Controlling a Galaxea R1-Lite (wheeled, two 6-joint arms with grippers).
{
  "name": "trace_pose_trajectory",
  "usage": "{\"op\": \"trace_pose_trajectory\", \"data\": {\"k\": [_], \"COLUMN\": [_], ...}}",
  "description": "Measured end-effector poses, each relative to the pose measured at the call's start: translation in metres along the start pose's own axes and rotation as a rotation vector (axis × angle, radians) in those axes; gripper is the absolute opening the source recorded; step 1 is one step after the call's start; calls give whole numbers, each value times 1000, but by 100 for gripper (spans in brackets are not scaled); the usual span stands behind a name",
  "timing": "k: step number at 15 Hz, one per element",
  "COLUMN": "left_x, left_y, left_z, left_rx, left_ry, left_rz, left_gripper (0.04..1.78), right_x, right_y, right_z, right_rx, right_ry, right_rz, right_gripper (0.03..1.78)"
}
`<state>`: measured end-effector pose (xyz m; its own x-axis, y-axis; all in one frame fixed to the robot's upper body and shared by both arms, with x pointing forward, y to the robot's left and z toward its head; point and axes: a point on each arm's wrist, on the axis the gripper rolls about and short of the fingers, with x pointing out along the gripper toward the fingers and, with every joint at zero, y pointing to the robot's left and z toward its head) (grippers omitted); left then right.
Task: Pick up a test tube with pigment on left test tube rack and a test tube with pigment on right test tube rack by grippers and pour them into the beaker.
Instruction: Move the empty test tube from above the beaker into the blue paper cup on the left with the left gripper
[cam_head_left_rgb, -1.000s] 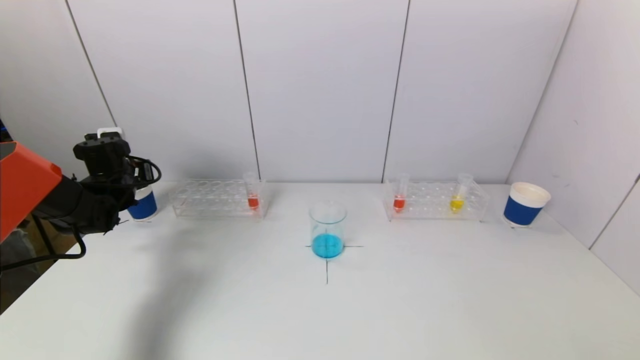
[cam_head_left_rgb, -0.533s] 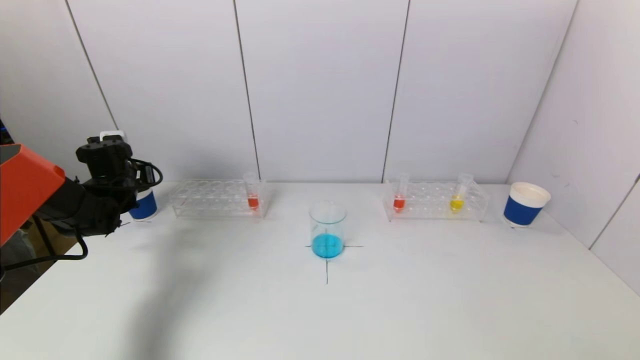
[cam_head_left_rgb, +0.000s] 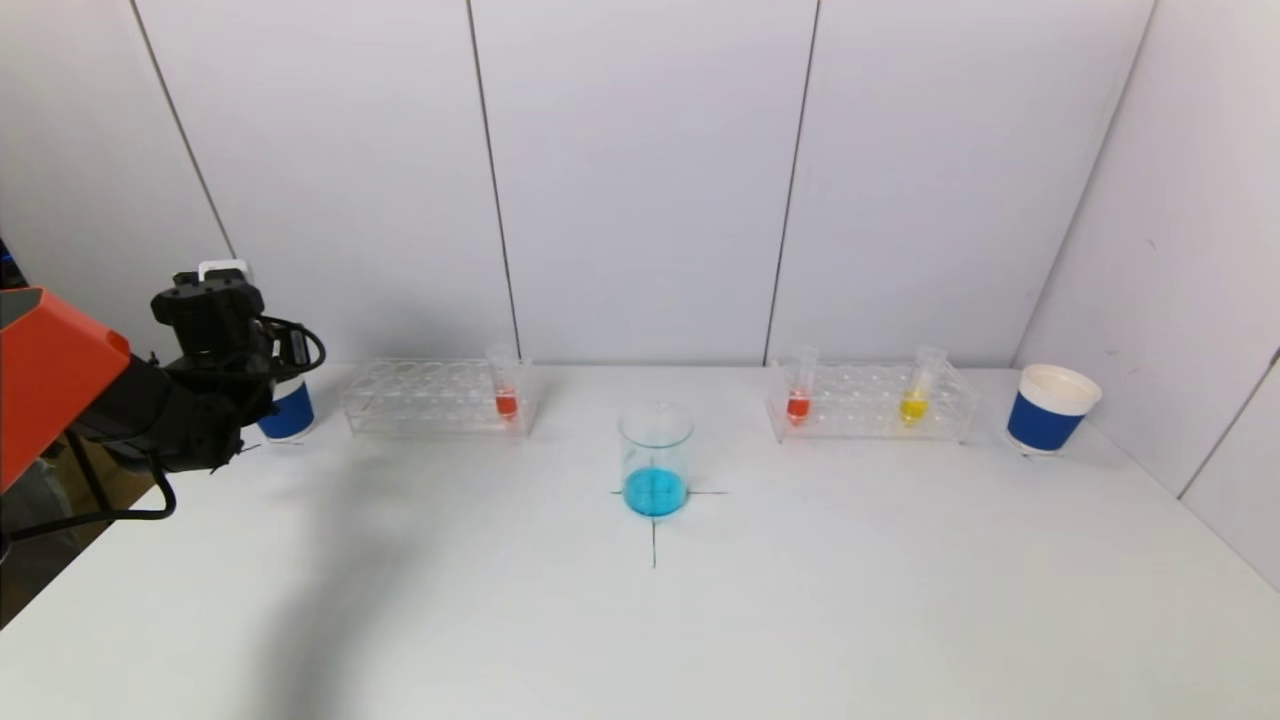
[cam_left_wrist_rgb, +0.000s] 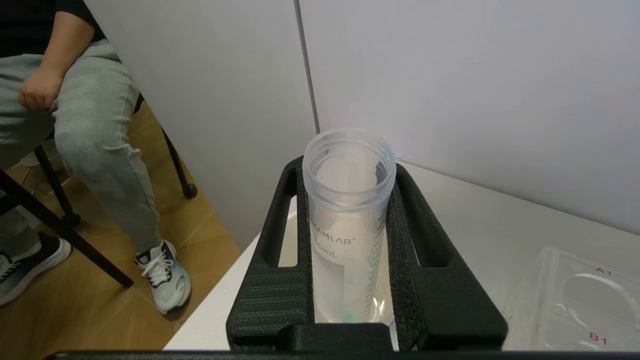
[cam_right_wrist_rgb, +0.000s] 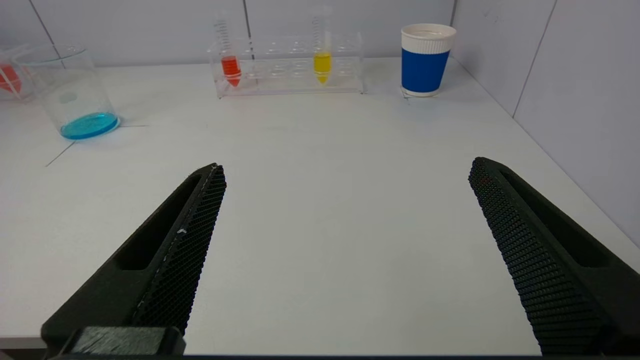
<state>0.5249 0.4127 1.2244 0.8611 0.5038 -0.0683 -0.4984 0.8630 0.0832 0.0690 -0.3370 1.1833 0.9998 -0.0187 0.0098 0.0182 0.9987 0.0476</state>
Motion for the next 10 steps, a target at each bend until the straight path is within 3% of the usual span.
{"op": "trace_pose_trajectory", "data": {"k": [4,10], "left_x": [0,0], "left_y": [1,1], "left_z": [0,0], "left_rx": [0,1], "left_ry": [0,0], "left_rz": [1,1], "left_gripper": [63,151], "right_x": [0,0], "right_y": [0,0], "right_z": [0,0], "right_rx": [0,0], "right_ry": [0,0], "right_rz": [0,0], "right_gripper": [177,177]}}
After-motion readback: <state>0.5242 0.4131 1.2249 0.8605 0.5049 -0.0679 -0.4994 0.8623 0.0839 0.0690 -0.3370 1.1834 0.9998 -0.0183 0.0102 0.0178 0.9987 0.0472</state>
